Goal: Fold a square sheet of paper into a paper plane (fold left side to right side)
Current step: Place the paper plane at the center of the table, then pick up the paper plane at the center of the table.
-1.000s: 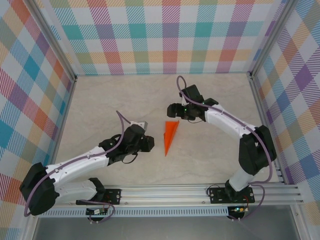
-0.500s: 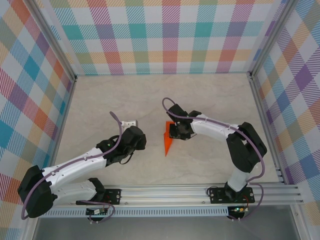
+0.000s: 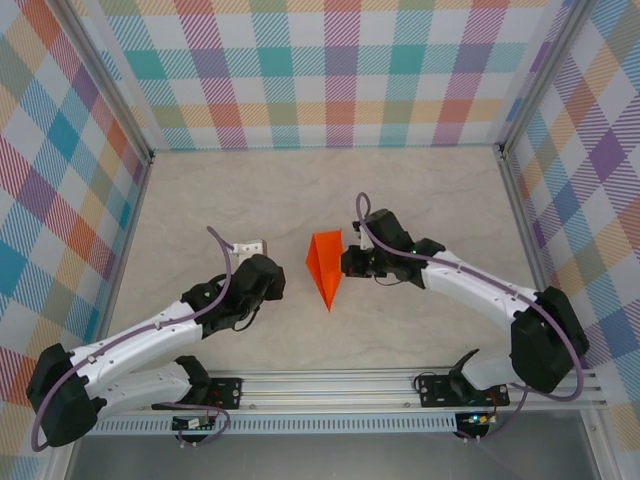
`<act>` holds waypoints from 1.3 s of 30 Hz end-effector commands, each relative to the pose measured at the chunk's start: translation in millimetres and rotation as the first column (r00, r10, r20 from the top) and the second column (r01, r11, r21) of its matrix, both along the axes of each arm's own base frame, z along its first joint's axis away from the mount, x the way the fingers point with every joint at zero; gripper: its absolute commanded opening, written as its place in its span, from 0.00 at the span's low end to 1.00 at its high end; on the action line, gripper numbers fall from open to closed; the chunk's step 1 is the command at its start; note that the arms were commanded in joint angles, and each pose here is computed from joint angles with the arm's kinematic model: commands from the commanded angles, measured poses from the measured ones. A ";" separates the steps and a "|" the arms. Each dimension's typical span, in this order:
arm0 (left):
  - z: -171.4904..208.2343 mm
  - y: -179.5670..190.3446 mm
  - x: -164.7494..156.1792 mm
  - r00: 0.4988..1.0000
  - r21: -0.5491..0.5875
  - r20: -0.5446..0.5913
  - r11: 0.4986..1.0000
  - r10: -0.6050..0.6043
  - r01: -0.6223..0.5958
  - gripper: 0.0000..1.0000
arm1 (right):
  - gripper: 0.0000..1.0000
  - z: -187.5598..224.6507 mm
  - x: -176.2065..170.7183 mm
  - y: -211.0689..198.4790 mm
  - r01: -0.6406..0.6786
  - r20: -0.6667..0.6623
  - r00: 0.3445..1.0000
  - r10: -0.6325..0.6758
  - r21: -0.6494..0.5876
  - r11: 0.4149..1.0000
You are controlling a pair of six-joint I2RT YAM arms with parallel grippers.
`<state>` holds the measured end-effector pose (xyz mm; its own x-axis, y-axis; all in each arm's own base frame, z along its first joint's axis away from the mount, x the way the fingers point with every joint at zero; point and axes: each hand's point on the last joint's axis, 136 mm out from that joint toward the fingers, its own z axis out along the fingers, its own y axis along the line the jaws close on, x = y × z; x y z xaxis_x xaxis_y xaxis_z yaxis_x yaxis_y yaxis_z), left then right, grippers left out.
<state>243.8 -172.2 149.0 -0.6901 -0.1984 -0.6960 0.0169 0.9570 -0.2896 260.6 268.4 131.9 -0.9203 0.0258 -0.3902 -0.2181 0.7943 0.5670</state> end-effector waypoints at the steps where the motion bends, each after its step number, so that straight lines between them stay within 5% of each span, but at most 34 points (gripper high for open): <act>1: -1.3 9.4 -2.6 1.000 0.029 0.007 0.999 0.024 -0.025 0.33 | 0.00 -41.0 -7.7 -13.2 0.004 -0.104 0.995 0.003 0.070 0.998; 7: 1.1 10.2 -2.9 1.000 0.027 0.009 0.999 0.027 -0.027 0.33 | 0.01 -96.1 -10.6 -52.8 0.054 -0.187 0.980 -0.062 -0.047 0.997; 14: 2.2 8.3 -1.7 1.000 0.022 0.012 0.999 0.025 -0.026 0.34 | 0.44 -71.3 -12.5 -91.2 0.109 -0.134 0.981 -0.139 -0.216 0.970; 18: 2.0 6.3 -0.3 1.000 0.022 0.013 1.000 0.023 -0.023 0.36 | 0.57 -45.3 -22.3 -108.1 0.147 -0.104 0.976 -0.191 -0.327 0.934; 23: 0.0 6.5 1.2 0.999 0.016 0.021 0.999 0.032 -0.032 0.55 | 0.58 -26.7 -45.8 -91.9 0.117 -0.101 0.981 -0.165 -0.370 0.922; 30: -5.9 9.8 -0.4 0.999 0.019 0.012 0.999 0.046 -0.046 0.94 | 0.57 -52.7 -60.4 -56.8 0.066 -0.143 0.979 -0.143 -0.446 0.893; 39: -7.8 10.7 -3.6 1.000 0.031 0.007 0.999 0.024 -0.024 1.00 | 0.54 -78.3 -54.3 -20.8 -0.016 -0.191 0.978 -0.083 -0.468 0.883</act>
<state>242.1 -163.0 141.4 -0.6871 -0.2086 -0.6959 -0.0189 0.9627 -0.2698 202.9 234.6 53.6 -0.9813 -0.0837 -0.1734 -0.1090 0.9838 0.1420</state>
